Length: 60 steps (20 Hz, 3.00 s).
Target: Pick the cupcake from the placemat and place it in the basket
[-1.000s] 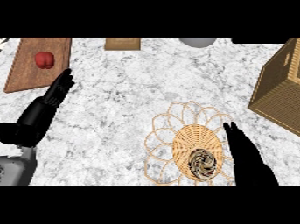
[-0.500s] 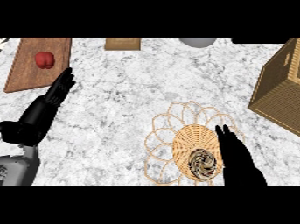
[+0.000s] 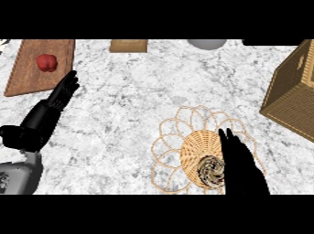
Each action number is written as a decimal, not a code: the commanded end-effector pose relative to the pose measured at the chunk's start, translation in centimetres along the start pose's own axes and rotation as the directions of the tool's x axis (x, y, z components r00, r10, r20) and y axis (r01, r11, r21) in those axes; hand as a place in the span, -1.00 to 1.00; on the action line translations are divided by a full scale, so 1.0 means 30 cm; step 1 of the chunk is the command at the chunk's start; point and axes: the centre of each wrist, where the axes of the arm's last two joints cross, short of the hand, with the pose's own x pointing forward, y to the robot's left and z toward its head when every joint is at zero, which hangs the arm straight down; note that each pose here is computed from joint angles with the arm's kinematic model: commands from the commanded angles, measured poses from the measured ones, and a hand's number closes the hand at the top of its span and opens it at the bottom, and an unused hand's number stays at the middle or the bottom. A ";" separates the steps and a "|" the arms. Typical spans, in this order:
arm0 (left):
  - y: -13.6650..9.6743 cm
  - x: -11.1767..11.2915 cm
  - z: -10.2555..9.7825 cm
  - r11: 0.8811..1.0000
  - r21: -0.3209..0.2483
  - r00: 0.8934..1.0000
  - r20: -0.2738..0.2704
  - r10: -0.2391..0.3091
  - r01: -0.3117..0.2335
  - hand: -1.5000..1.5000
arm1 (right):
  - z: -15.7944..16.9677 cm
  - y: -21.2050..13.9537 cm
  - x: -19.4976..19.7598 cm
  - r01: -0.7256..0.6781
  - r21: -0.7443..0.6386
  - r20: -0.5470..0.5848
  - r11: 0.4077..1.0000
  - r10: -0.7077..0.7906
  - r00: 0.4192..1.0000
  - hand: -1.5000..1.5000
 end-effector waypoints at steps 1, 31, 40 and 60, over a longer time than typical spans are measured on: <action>0.024 -0.001 0.022 1.000 0.010 1.000 0.025 -0.008 0.007 0.00 | -0.022 0.008 -0.034 -0.029 0.006 -0.018 1.000 0.029 0.999 -1.00; -0.045 0.031 -0.029 1.000 0.003 1.000 -0.010 -0.005 0.005 0.00 | -0.124 0.177 -0.055 -0.161 0.181 0.018 0.970 0.161 0.987 1.00; -0.036 0.000 0.006 1.000 -0.011 1.000 0.006 0.013 -0.013 0.00 | -0.230 0.159 0.005 -0.226 0.105 0.027 0.968 0.225 0.974 1.00; -0.005 0.000 0.014 1.000 -0.013 1.000 -0.011 -0.006 0.006 0.00 | 0.108 -0.241 0.173 0.507 -0.270 0.373 0.819 -0.396 0.839 1.00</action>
